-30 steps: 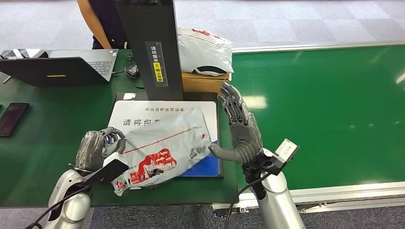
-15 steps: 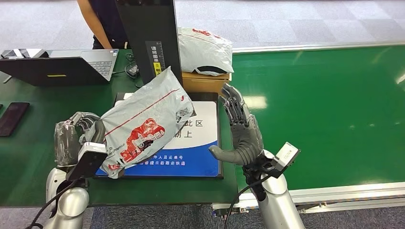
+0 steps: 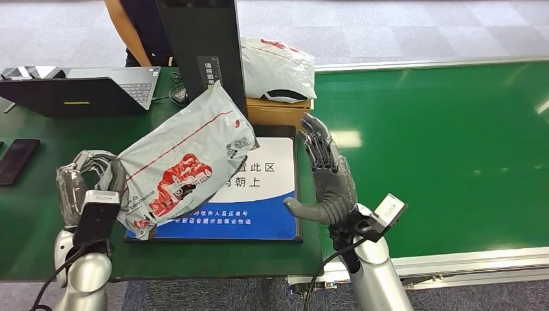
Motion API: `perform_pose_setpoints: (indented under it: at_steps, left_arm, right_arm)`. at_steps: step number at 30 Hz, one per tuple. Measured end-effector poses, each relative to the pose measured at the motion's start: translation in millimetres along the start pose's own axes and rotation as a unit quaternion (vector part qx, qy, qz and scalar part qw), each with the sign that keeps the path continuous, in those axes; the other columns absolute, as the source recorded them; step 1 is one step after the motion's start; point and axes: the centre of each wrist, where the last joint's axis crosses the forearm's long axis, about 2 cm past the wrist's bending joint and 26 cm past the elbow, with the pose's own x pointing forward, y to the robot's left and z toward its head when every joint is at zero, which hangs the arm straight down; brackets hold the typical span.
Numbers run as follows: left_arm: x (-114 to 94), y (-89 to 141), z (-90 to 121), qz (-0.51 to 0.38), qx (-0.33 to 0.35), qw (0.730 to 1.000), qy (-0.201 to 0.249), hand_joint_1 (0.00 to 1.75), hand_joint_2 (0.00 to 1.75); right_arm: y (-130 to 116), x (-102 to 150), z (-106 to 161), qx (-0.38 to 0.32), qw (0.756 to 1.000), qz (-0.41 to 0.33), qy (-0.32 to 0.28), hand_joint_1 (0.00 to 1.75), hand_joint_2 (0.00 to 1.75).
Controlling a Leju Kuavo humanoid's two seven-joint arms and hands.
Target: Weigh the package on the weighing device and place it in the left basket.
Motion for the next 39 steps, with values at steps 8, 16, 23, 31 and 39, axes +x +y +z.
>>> perform_pose_setpoints:
  at_steps: [8, 16, 23, 31, 39]
  left_arm:
    - [-17, 28, 0, 0.059, 0.145, 0.988, 0.008, 1.75, 1.75]
    - [-37, 57, 1, 0.032, 0.285, 0.957, 0.046, 1.75, 1.75]
    - [-55, 68, -6, -0.014, 0.348, 0.935, 0.071, 1.75, 1.75]
    - [-79, 67, -4, -0.033, 0.358, 0.926, 0.111, 1.31, 1.75]
    - [-106, 56, -5, -0.064, 0.319, 0.933, 0.154, 0.00, 1.75]
  right_arm:
    - [0, -2, 2, -0.011, 1.000, 0.006, 0.003, 0.00, 1.75]
    - [0, -4, 3, -0.018, 1.000, 0.009, 0.005, 0.00, 1.75]
    - [4, -7, 4, -0.015, 1.000, 0.007, 0.008, 0.00, 1.75]
    - [6, -9, 4, -0.013, 1.000, 0.005, 0.010, 0.00, 1.75]
    - [7, -9, 4, -0.019, 1.000, 0.011, 0.009, 0.00, 1.75]
